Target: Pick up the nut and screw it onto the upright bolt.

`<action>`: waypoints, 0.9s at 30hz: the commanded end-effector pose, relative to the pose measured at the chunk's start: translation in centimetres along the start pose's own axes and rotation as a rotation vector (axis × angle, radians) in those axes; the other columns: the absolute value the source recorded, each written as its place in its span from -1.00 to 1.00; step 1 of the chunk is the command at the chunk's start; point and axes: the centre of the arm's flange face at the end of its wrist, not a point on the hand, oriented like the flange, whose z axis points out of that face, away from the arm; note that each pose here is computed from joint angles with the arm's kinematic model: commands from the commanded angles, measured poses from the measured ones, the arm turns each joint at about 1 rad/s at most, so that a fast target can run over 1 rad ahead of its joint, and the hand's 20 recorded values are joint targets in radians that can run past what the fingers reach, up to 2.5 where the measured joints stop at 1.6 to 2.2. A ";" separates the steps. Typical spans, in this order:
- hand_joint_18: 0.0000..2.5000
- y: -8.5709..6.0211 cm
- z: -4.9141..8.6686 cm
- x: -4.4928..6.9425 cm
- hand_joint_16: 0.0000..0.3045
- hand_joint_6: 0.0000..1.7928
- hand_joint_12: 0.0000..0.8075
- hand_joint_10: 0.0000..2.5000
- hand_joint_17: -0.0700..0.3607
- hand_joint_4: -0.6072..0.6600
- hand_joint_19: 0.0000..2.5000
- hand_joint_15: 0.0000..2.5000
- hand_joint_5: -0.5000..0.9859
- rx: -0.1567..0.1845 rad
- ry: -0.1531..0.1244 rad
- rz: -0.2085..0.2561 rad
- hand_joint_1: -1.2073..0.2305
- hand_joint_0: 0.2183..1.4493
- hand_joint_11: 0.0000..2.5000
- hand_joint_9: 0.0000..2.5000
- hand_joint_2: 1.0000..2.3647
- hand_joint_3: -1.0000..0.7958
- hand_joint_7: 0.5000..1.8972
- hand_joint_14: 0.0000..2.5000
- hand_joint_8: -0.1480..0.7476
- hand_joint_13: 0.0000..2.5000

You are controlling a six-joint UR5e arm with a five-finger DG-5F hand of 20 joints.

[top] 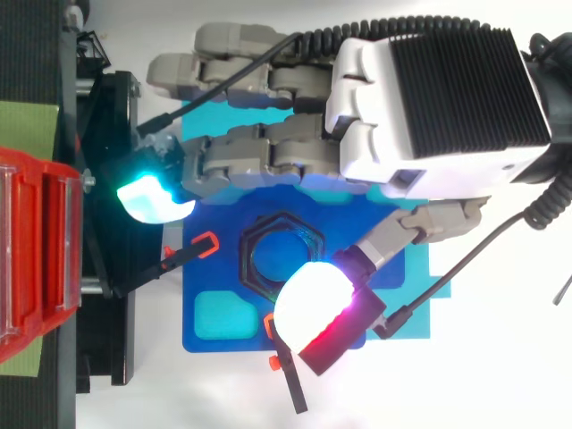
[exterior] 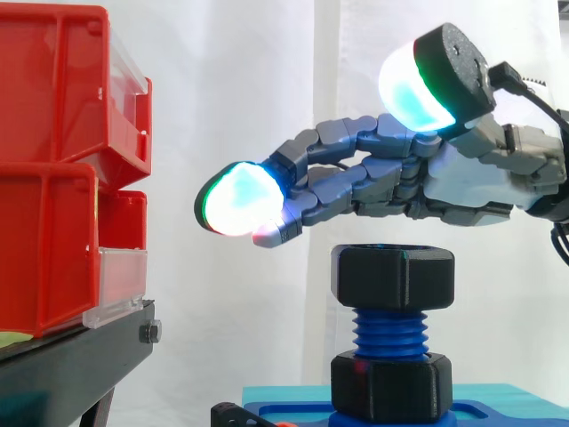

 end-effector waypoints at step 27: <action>-1.00 1.2 -0.4 1.0 -0.81 -0.44 -0.32 -1.00 -0.37 0.42 -1.00 -1.00 -0.59 -0.071 0.083 0.009 0.50 -0.60 -1.00 -0.76 -1.00 -0.44 -0.24 -1.00 -0.05 -0.85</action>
